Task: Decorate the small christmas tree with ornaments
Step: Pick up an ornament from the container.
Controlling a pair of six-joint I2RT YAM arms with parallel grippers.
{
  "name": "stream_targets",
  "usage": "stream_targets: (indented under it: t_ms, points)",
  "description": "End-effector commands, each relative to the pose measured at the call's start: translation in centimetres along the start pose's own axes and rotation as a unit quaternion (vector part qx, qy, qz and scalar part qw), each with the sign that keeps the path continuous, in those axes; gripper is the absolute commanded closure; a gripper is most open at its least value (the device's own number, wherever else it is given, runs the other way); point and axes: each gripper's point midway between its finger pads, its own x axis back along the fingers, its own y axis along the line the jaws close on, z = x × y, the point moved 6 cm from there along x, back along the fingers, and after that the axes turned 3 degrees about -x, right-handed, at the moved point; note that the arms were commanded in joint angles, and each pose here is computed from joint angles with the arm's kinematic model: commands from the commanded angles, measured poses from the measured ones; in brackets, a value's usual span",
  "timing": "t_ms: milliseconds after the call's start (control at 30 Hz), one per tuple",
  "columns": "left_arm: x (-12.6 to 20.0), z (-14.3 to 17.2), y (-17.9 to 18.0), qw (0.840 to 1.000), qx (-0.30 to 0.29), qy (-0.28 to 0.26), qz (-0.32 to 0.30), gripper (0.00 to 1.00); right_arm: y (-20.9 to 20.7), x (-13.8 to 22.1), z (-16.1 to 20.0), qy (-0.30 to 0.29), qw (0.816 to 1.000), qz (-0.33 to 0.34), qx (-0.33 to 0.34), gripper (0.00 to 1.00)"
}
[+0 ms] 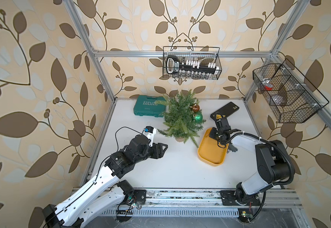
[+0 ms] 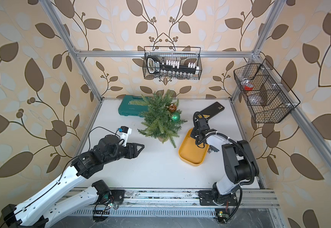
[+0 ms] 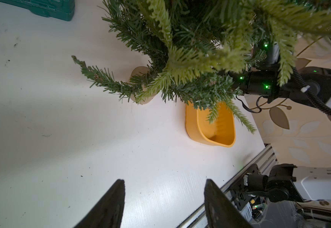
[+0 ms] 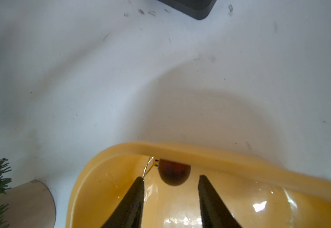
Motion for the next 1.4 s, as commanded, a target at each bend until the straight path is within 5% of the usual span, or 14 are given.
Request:
stream_targets:
  t_ms: [0,1067,1367]
  points:
    - [0.1,-0.6,0.1,1.000,0.001,-0.017,-0.003,0.35,0.6,-0.3,-0.6,-0.001,1.000,-0.011,-0.005,0.55]
    - [0.1,-1.1,-0.5,1.000,0.002,-0.015,0.005,0.35,0.1,-1.2,-0.4,-0.002,1.000,0.006,-0.004,0.70]
    - [0.5,-1.3,-0.7,1.000,0.001,-0.021,0.012,0.35,0.5,1.7,-0.2,-0.009,1.000,-0.015,0.012,0.71]
